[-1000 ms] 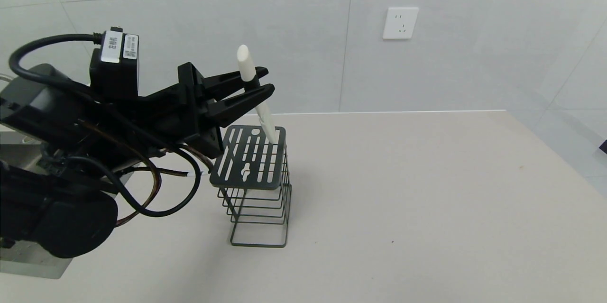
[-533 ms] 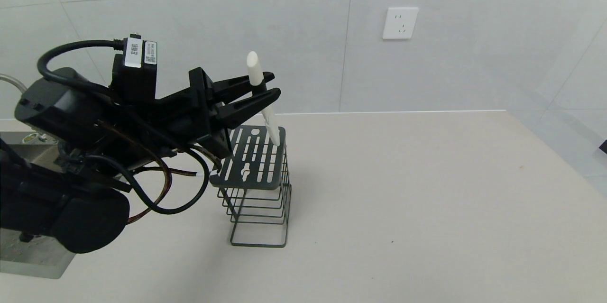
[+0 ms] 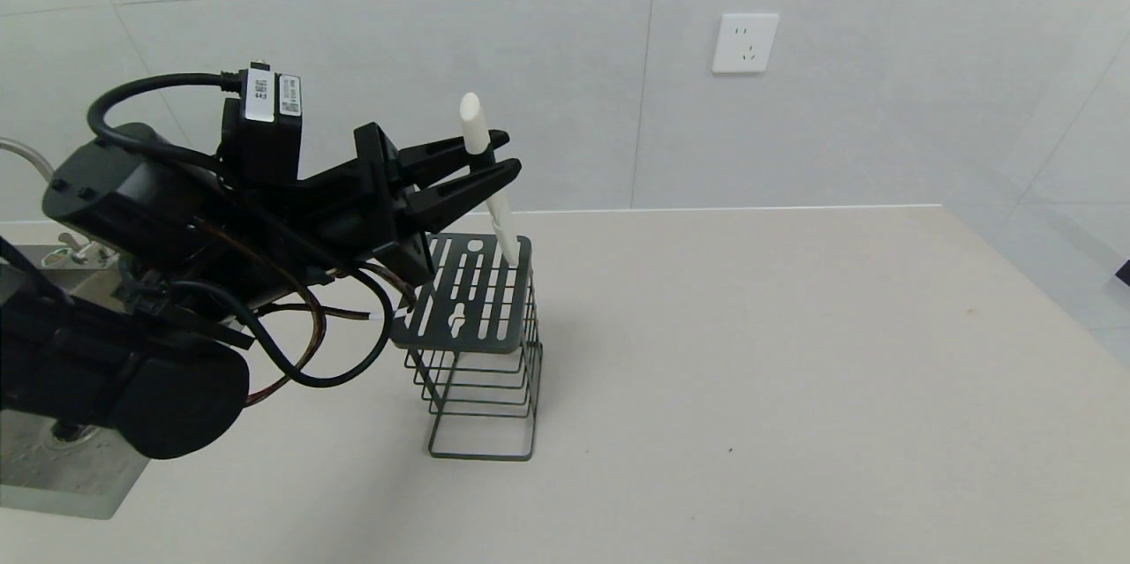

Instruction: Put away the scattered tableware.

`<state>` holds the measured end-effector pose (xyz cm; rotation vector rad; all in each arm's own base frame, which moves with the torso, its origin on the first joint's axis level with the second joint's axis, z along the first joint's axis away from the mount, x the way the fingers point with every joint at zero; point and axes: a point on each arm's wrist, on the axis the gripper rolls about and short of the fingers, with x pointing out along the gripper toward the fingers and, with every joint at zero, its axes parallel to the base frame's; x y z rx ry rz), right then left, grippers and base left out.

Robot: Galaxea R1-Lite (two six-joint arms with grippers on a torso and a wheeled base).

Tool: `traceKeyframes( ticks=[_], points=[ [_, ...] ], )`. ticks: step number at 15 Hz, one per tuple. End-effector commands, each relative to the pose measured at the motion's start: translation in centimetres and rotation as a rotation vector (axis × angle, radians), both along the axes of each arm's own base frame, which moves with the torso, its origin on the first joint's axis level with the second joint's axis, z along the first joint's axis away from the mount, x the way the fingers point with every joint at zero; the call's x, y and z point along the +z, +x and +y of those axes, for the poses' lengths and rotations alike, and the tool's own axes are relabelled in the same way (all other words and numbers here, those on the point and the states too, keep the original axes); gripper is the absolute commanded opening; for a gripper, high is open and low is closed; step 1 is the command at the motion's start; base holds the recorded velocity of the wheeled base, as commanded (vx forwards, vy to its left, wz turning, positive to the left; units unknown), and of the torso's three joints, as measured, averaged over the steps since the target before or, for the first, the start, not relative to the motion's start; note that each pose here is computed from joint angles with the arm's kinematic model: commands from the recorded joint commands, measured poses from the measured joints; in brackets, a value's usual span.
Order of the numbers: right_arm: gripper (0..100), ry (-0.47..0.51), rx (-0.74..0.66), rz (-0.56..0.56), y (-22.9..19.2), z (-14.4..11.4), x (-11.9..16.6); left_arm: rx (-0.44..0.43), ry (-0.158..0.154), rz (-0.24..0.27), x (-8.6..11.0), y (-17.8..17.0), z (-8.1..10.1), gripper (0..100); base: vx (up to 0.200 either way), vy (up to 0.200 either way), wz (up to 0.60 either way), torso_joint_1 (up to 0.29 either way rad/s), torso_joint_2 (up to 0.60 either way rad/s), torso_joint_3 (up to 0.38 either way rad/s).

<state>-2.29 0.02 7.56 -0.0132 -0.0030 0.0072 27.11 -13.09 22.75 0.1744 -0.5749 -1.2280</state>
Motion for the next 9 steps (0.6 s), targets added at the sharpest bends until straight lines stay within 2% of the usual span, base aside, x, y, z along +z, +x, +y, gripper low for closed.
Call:
traceKeyframes(
  ticks=[1, 9],
  points=[
    [0, -0.001, 0.0, 0.001, 0.01, 0.0, 0.01, 0.007, 0.001, 0.003, -0.1, 0.17, 0.17, 0, 0.0, 0.0, 0.0, 0.0, 0.0, 0.0],
    [0, -0.001, 0.0, 0.001, 0.01, 0.0, 0.01, 0.001, 0.012, 0.03, -0.92, 0.35, -0.1, 0, 0.0, 0.0, 0.0, 0.0, 0.0, 0.0]
  ],
)
